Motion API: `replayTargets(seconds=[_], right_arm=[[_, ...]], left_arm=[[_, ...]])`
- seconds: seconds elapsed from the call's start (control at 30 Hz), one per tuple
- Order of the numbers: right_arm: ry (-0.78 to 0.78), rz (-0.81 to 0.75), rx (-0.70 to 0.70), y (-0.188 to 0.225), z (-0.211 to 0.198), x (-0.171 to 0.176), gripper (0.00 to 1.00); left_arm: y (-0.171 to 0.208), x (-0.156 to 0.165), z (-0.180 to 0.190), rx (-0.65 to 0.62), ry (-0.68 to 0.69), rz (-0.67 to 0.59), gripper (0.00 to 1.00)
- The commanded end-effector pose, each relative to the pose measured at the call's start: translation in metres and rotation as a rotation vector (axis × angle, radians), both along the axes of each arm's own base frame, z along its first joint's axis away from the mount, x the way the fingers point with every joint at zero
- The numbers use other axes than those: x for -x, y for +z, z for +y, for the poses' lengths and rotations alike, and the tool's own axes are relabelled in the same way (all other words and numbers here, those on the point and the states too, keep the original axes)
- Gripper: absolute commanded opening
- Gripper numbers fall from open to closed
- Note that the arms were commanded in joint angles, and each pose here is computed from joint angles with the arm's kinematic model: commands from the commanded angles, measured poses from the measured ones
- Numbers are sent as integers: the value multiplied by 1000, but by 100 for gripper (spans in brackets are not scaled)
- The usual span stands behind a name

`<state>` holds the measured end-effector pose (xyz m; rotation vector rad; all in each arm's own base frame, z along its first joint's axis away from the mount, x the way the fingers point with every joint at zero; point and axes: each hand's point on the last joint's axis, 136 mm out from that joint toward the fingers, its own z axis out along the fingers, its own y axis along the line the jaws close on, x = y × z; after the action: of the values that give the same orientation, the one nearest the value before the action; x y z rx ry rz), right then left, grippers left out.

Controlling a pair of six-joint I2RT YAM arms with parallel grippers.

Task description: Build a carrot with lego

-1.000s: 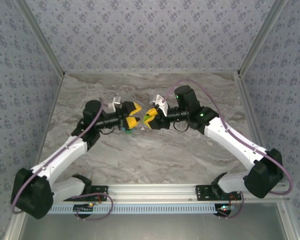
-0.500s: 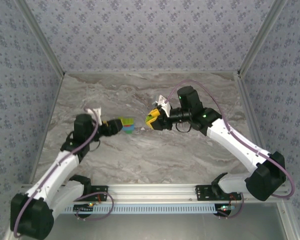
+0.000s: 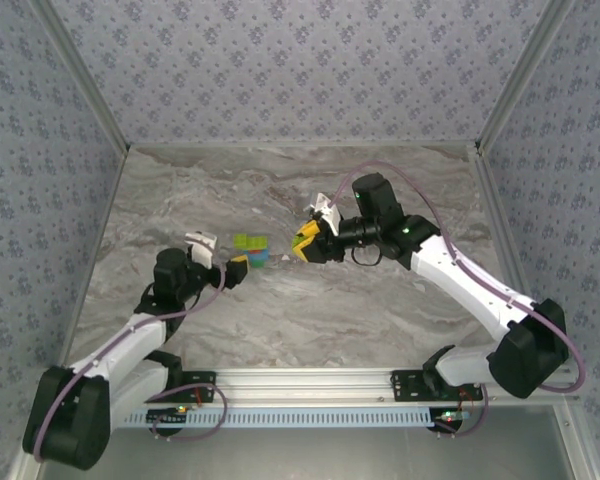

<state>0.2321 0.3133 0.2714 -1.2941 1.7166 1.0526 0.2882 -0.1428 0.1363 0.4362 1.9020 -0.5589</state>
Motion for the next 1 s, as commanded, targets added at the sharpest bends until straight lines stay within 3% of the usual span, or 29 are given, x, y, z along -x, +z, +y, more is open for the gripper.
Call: replayTargets(seconds=[0.0,0.7,0.97], right_arm=[[11,29,1,1,-2,3,21],[2,50,10,-1,-8,0,21],[-5,61,25,-4,-13,2,21]], left_arm=[[40,-10,-15,-28,-105,-174,88],[19,-33,-41,-133,-281,-40,87],[13,-27,-47,-147,-344,17,87]])
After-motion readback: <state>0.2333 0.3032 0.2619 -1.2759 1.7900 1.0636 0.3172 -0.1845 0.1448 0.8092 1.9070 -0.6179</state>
